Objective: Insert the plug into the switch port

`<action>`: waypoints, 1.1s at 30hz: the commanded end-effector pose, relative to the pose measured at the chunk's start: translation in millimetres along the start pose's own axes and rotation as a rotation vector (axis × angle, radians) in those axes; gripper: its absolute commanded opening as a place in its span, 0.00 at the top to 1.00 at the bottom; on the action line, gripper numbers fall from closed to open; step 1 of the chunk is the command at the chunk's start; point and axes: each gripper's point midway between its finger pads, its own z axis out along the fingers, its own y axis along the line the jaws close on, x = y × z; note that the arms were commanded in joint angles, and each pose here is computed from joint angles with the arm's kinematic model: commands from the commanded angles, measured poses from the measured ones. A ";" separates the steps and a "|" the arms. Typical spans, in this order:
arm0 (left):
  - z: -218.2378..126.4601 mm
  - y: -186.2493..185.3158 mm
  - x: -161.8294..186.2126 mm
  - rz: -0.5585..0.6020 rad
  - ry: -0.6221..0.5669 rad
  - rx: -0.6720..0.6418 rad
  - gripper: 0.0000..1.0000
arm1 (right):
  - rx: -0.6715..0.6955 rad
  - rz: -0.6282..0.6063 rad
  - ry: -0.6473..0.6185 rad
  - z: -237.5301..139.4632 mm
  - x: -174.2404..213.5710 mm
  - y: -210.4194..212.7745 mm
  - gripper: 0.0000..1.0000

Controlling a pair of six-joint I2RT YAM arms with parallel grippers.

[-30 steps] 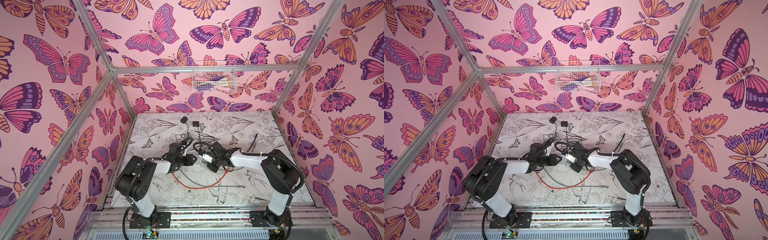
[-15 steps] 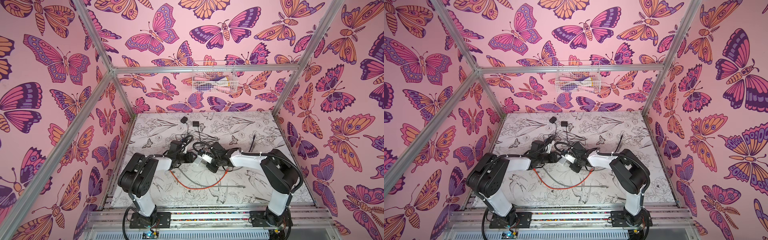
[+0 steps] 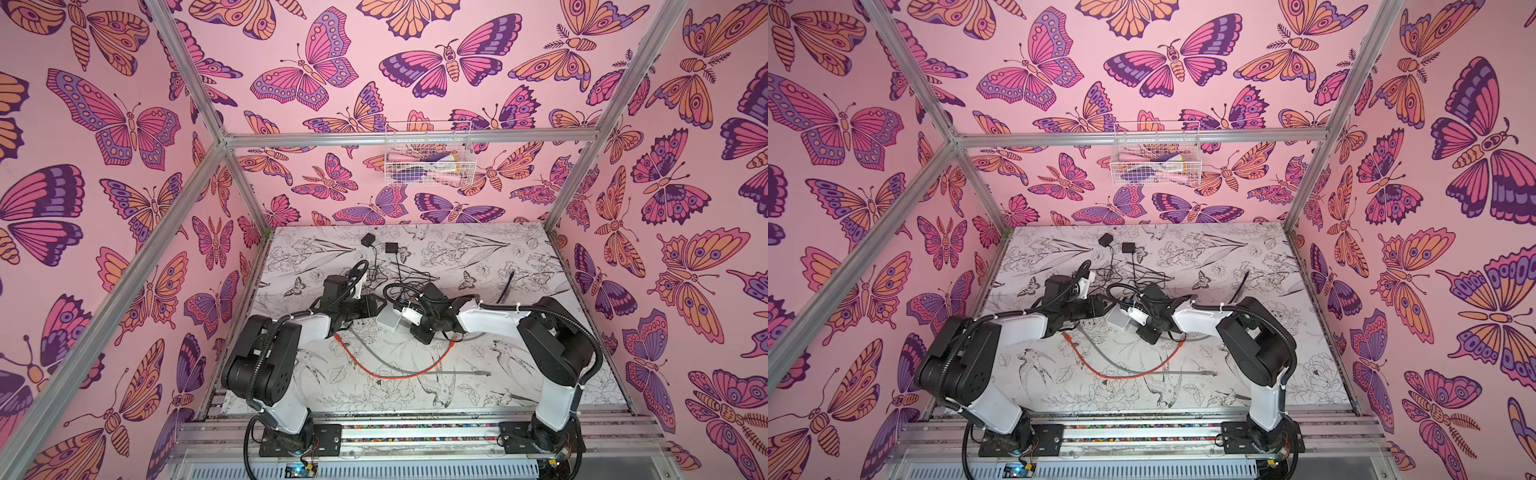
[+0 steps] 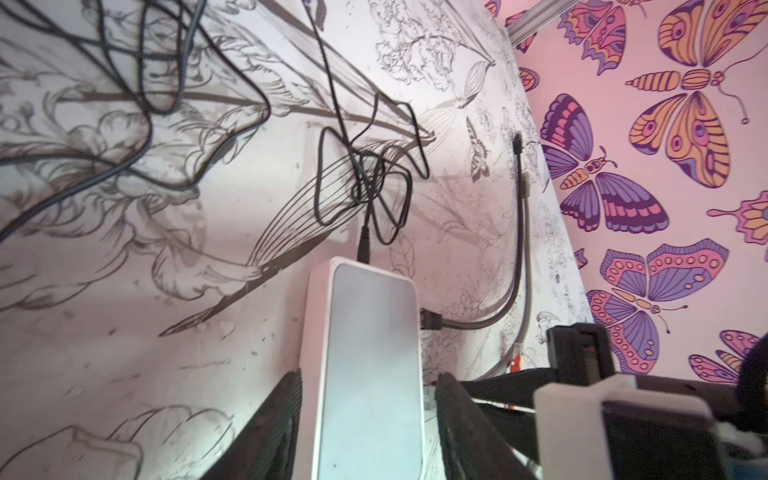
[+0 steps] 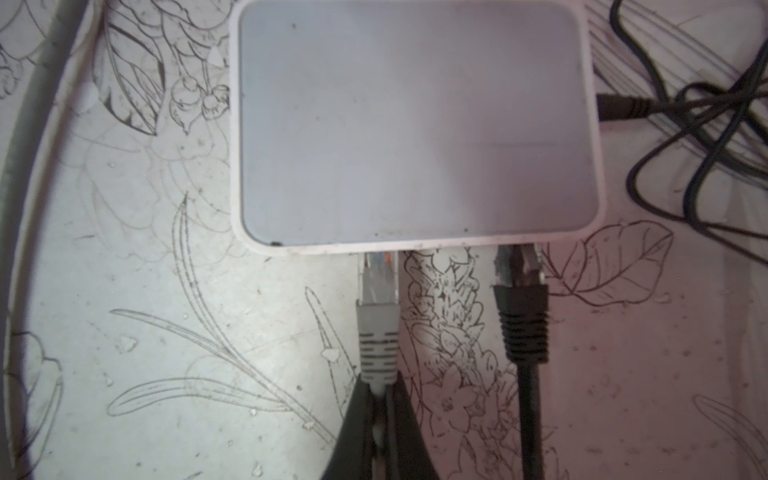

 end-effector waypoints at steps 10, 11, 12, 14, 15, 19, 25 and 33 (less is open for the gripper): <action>26.1 6.0 50.9 0.014 0.158 -0.067 0.51 | -0.015 -0.009 -0.033 4.7 -15.0 1.7 1.00; 28.3 5.4 53.9 0.020 0.167 -0.070 0.52 | -0.016 -0.007 -0.033 4.8 -15.1 1.7 1.00; 30.7 5.1 57.1 0.027 0.175 -0.075 0.52 | -0.017 -0.005 -0.031 5.2 -14.8 1.8 1.00; 34.2 7.0 63.2 0.039 0.193 -0.091 0.53 | -0.016 -0.006 -0.030 5.0 -15.2 1.6 1.00; 34.4 10.4 66.3 0.040 0.201 -0.107 0.53 | -0.015 -0.008 -0.027 5.5 -14.1 1.5 1.00; 21.4 11.1 60.8 0.066 0.169 -0.136 0.52 | -0.004 -0.009 -0.017 4.4 -12.5 -0.2 1.00; -17.0 19.7 8.6 0.030 0.010 -0.179 0.45 | -0.007 -0.014 -0.021 4.5 -14.1 0.0 1.00; 8.0 35.9 20.4 -0.025 0.115 -0.145 0.48 | -0.023 -0.008 -0.023 3.9 -14.9 2.8 1.00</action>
